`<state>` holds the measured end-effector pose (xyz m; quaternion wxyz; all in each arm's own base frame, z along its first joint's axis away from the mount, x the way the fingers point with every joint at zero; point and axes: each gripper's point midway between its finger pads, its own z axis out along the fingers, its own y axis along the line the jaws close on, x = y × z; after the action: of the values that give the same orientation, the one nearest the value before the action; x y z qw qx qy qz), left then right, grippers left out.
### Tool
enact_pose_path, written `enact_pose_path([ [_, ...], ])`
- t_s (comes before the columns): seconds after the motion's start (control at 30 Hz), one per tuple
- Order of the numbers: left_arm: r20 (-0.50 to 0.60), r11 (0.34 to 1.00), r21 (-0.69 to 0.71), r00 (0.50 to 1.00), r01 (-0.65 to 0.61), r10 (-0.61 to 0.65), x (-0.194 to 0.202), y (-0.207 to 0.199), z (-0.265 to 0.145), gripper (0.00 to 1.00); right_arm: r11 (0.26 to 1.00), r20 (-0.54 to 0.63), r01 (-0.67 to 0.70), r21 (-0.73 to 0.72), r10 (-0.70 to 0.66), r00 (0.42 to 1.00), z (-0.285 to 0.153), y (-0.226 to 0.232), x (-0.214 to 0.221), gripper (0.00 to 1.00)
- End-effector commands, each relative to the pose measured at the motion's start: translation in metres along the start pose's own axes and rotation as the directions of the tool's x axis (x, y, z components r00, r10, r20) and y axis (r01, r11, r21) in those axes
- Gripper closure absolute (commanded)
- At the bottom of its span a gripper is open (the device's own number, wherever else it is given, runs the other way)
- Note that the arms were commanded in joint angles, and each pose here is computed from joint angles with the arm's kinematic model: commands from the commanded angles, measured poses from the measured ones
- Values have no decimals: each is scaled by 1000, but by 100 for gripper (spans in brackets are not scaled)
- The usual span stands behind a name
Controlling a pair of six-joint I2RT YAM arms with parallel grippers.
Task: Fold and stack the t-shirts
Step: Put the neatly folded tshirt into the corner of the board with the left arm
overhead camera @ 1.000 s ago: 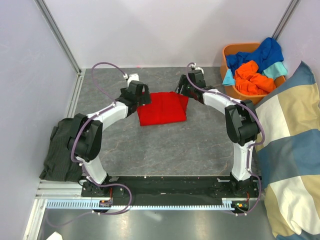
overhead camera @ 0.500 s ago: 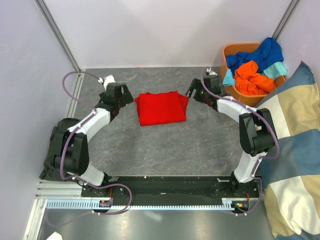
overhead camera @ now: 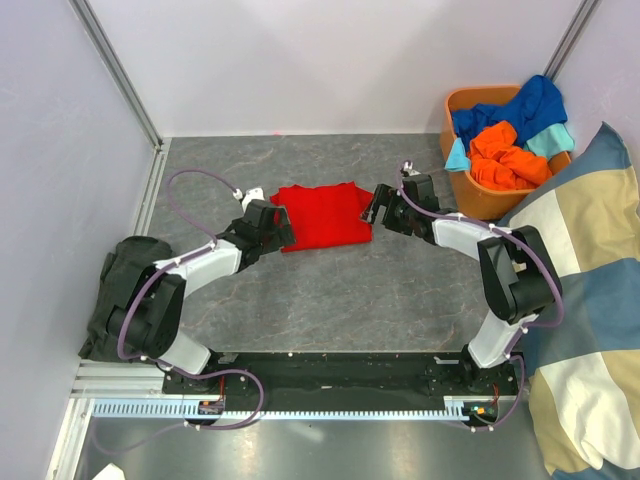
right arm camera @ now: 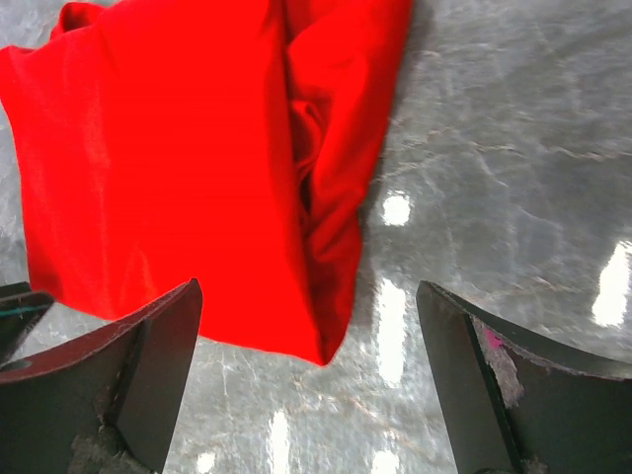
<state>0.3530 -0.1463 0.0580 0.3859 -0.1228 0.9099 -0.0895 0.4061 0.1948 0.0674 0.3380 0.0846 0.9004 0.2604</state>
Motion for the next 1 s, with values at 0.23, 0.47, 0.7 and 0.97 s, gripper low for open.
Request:
enact_pose_path([
  [0.23, -28, 1000, 5, 999, 28, -28, 32, 0, -3, 0, 998, 27, 54, -44, -53, 998, 3, 16, -4, 2],
  [0.47, -70, 1000, 9, 997, 29, -28, 63, -2, -12, 0, 995, 82, 102, -16, -100, 992, 6, 24, -32, 2],
  [0.7, -133, 999, 41, 991, 36, -30, 106, -15, -40, 0, 987, 169, 162, -19, -157, 973, 44, 54, -99, 2],
  [0.97, -137, 997, 65, 990, 41, -32, 136, -31, -50, 0, 978, 110, 188, -92, -177, 978, 111, 68, -112, 2],
])
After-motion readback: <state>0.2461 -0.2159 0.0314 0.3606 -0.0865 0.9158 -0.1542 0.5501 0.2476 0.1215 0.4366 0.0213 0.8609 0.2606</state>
